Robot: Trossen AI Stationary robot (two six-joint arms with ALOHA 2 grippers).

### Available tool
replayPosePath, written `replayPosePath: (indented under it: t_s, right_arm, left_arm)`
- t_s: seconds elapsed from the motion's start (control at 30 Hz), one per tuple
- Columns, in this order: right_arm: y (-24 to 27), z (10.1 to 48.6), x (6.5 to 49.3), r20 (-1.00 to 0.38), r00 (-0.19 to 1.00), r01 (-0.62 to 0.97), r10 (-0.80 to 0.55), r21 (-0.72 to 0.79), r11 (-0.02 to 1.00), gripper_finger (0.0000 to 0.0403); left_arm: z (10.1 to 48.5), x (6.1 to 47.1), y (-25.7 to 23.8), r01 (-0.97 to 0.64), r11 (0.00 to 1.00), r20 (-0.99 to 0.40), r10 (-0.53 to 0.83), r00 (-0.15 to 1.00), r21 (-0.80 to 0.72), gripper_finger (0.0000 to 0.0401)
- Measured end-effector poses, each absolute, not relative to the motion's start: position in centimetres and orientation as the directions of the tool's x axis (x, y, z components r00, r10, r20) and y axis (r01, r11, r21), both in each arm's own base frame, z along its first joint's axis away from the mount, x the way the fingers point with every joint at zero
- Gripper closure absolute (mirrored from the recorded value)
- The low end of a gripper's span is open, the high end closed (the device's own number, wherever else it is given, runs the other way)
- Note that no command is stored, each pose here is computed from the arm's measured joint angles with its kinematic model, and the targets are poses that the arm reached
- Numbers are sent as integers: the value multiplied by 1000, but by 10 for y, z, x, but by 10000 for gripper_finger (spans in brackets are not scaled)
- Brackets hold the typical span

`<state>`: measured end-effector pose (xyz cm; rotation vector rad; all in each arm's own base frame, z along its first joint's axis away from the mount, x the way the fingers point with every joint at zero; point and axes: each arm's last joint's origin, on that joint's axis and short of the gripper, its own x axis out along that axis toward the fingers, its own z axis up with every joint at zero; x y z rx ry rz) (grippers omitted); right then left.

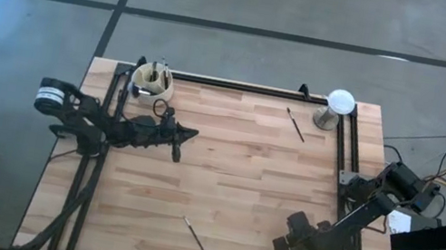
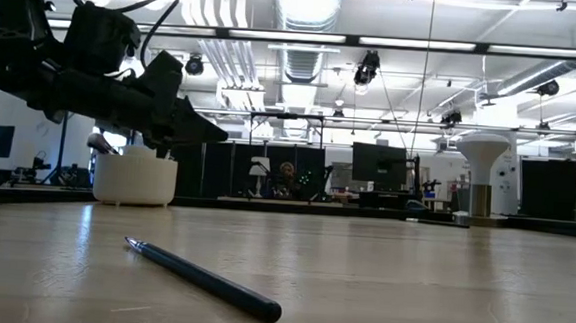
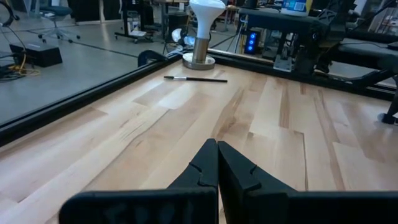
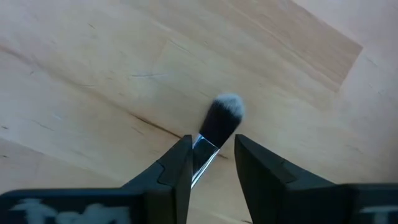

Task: Put items in baskets/containers
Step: Put the foundation brush into the organizer

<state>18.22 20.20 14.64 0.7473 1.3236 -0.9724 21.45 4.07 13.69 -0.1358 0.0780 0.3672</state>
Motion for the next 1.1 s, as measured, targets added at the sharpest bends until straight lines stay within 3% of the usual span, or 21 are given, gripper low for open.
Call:
replayPosePath:
  t_s: [0.3,0.47,0.63,0.9,1.1]
  right_arm:
    - [203,140,184,-994,6,909,-110,-41,414,244]
    - [201,134,183,-993,55,907,-104,6,421,239]
    - [202,135,184,-992,67,885,-110,8,465,276]
    - [204,138,191,-982,136,808,-132,33,589,372]
    - [192,158,210,-944,278,682,-178,63,729,380]
  left_arm:
    - [137,215,41,-363,924,-102,352,930,-120,401]
    - [137,214,41,-363,923,-104,352,930,-127,401]
    - [136,214,41,-363,923,-104,352,930,-130,401]
    - [136,214,41,-365,917,-104,352,930,-159,401]
    - [134,214,39,-359,921,-126,342,931,-154,383]
